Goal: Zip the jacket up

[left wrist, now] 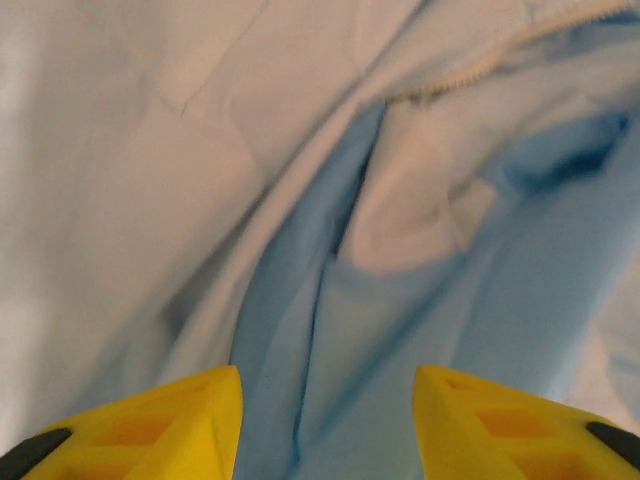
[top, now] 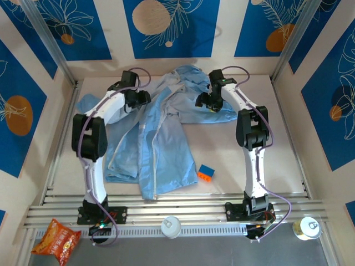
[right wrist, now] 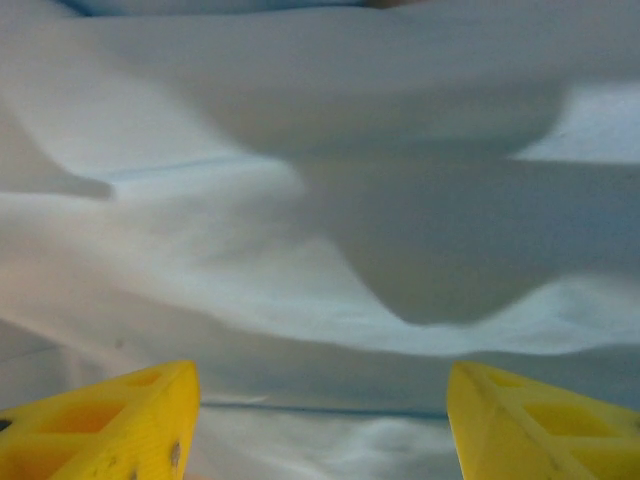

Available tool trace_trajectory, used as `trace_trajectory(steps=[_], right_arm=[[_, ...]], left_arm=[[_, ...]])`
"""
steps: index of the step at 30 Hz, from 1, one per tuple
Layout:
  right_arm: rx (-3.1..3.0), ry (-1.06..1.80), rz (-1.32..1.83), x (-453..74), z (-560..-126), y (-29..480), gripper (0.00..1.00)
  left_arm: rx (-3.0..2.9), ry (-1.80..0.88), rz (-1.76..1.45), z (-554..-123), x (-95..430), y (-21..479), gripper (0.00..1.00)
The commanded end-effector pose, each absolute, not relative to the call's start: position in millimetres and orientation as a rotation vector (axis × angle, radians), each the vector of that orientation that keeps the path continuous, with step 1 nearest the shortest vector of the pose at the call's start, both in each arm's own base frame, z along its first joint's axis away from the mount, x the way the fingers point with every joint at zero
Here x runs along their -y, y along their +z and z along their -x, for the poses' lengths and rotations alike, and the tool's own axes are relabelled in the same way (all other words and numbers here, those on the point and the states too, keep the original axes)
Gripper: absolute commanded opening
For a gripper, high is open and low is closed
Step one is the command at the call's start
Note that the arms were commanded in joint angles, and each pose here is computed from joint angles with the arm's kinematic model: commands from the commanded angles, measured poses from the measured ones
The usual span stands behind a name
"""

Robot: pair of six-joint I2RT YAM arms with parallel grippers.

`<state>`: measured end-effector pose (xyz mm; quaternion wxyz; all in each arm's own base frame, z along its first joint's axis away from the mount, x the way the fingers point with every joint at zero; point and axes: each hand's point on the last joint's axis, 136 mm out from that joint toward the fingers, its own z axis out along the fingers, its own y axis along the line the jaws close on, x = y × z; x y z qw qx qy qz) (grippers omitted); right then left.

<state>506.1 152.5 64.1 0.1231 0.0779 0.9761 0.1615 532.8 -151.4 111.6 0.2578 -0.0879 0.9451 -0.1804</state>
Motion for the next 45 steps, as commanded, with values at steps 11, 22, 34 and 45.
trace_trajectory(steps=[11, 22, 34, 45], right_arm=[[-2.935, 0.444, -0.395, -93, -541, 20, 0.65], [-2.781, 0.499, -0.532, -47, -585, 45, 0.59], [-2.688, 0.413, -0.134, -131, -546, 158, 0.66], [-2.767, 0.568, 0.316, -278, -413, 146, 0.65]], left_arm=[[-2.528, -0.446, 0.839, -553, 6, 44, 0.48], [-2.485, -0.427, 0.968, -511, -54, 43, 0.48], [-2.392, -0.476, 0.573, -487, -24, 172, 0.54], [-2.645, -0.451, 0.478, -347, 41, 126, 0.54]])
